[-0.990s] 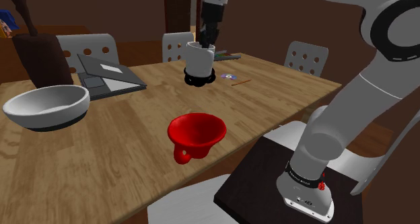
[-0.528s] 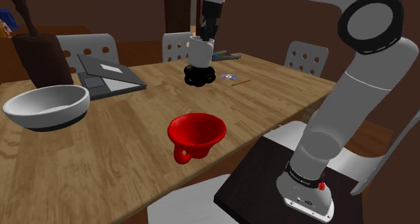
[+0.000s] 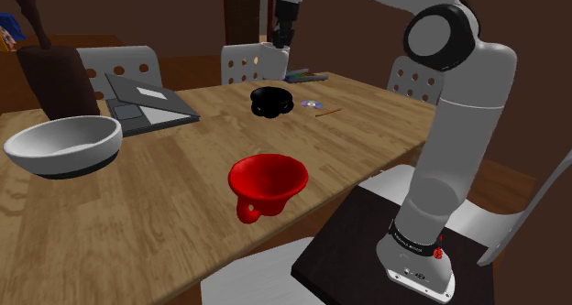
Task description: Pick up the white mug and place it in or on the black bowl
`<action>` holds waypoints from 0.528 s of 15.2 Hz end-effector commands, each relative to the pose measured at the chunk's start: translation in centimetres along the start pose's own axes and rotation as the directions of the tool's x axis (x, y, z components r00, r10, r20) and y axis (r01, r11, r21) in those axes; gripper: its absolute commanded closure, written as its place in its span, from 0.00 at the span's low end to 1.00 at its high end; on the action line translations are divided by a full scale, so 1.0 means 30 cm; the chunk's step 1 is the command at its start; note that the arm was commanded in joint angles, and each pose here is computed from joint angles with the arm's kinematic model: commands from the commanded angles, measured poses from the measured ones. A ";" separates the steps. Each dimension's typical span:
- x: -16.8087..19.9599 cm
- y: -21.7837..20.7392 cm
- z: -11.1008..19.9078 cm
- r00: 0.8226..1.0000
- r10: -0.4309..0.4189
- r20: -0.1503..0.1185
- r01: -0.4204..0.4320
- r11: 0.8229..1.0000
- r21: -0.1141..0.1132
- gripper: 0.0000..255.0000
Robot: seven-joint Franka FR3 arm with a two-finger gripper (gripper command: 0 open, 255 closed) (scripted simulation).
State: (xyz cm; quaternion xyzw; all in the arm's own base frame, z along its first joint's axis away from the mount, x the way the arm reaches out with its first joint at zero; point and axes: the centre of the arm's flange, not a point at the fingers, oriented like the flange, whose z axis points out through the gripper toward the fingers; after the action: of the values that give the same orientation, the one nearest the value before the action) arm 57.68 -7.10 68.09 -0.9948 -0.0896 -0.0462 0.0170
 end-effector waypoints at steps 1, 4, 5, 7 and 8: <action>0.030 0.078 -0.008 1.000 -0.001 -0.001 0.001 1.000 0.000 1.00; 0.094 0.193 -0.015 1.000 -0.001 -0.001 0.001 1.000 0.000 1.00; 0.117 0.236 -0.018 1.000 -0.001 -0.001 0.001 1.000 0.000 1.00; 0.114 0.237 0.017 1.000 -0.001 -0.001 0.001 1.000 0.000 1.00; 0.112 0.237 0.035 1.000 -0.001 -0.001 0.001 1.000 0.000 1.00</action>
State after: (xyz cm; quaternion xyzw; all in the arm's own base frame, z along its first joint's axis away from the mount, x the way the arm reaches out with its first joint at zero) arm 62.22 -13.36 67.55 -0.9948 -0.0898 -0.0458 0.0170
